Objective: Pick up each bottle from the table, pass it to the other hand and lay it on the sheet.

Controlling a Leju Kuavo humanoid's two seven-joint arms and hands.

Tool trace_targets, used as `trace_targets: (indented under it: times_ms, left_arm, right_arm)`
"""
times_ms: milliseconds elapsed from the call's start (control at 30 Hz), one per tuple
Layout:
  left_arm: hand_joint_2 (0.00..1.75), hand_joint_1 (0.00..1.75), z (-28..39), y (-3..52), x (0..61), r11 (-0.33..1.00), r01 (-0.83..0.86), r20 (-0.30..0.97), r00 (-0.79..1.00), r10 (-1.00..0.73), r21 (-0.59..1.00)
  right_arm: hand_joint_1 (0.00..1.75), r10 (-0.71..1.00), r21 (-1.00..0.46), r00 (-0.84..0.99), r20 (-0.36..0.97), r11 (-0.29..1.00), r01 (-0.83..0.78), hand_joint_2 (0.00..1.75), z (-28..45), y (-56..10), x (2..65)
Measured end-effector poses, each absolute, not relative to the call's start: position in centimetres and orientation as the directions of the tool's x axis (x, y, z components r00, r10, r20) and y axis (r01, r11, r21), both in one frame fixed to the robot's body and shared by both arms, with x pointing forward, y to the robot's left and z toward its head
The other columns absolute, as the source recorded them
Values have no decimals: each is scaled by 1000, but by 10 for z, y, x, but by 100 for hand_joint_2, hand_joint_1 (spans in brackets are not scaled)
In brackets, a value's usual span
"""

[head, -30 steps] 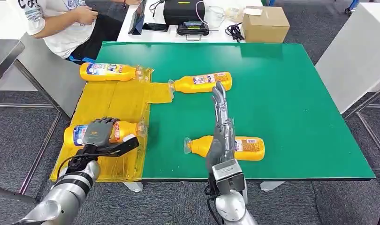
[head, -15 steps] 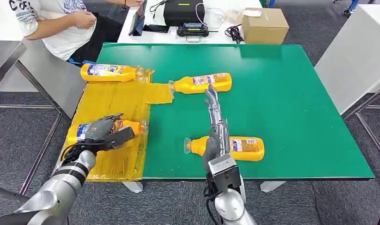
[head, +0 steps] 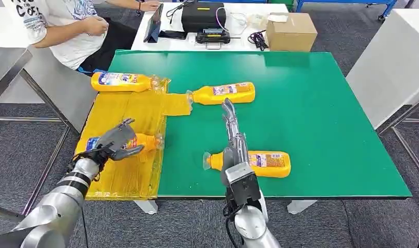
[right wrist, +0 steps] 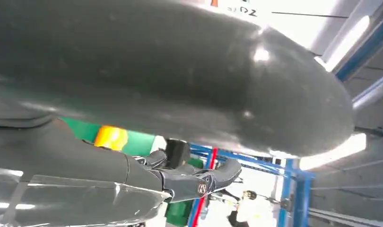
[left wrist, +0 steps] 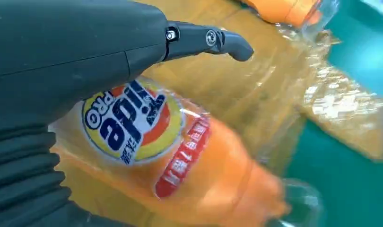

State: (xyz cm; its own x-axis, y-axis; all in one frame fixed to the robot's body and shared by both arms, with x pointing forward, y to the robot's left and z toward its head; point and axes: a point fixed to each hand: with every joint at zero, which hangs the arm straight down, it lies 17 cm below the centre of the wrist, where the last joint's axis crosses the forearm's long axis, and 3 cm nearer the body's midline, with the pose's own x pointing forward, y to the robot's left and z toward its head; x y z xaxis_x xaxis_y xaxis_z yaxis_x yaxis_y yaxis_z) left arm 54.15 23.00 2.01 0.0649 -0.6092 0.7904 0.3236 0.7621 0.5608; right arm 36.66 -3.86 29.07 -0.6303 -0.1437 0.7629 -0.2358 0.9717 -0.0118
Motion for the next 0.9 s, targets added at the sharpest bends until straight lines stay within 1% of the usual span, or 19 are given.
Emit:
trace_targets:
  times_ms: [67, 133, 200, 367, 433, 467, 500, 567, 600, 667, 700, 767, 900]
  left_arm:
    - [0, 0, 28, 232, 541, 821, 279, 848, 43, -529, 498]
    - [0, 0, 41, 242, 544, 864, 159, 875, 3, -484, 477]
    - [0, 0, 45, 247, 543, 879, 85, 882, -10, -471, 470]
    - [0, 0, 48, 247, 541, 889, 45, 890, -21, -456, 457]
    - [0, 0, 65, 263, 540, 881, -88, 879, -78, -470, 464]
    - [175, 0, 78, 281, 534, 858, -221, 862, -112, -495, 464]
    - [175, 0, 89, 295, 529, 829, -320, 847, -124, -517, 459]
    - [175, 0, 107, 320, 518, 769, -472, 834, -116, -540, 432]
    - [175, 0, 117, 330, 512, 735, -540, 829, -116, -548, 410]
    - [175, 0, 133, 331, 505, 711, -568, 797, -151, -585, 415]
    - [175, 0, 138, 332, 501, 703, -580, 786, -163, -596, 413]
    - [175, 0, 147, 334, 493, 687, -599, 765, -182, -617, 412]
    - [175, 0, 156, 338, 481, 678, -622, 754, -205, -624, 391]
  right_arm:
    - [0, -140, -15, -618, 774, 971, -238, 0, 285, -36, 369]
    - [0, -130, -24, -608, 783, 971, -238, 0, 278, -35, 371]
    - [0, -125, -27, -602, 789, 971, -238, 0, 274, -34, 372]
    - [0, -116, -32, -590, 799, 971, -235, 0, 268, -33, 374]
    - [0, -104, -44, -587, 803, 972, -233, 0, 265, -31, 374]
    - [0, -85, -63, -586, 806, 972, -227, 0, 263, -30, 375]
    - [0, -50, -98, -581, 812, 971, -220, 175, 258, -27, 376]
    - [0, 54, -209, -562, 826, 954, -216, 175, 242, -17, 382]
    - [0, 181, -337, -535, 825, 918, -211, 175, 220, -10, 388]
    - [0, 324, -477, -501, 802, 853, -211, 175, 189, -9, 397]
    - [0, 406, -552, -467, 785, 801, -231, 175, 164, -12, 403]
    - [0, 507, -634, -412, 757, 723, -275, 175, 127, -24, 408]
    - [0, 650, -727, -327, 686, 593, -347, 175, 71, -67, 415]
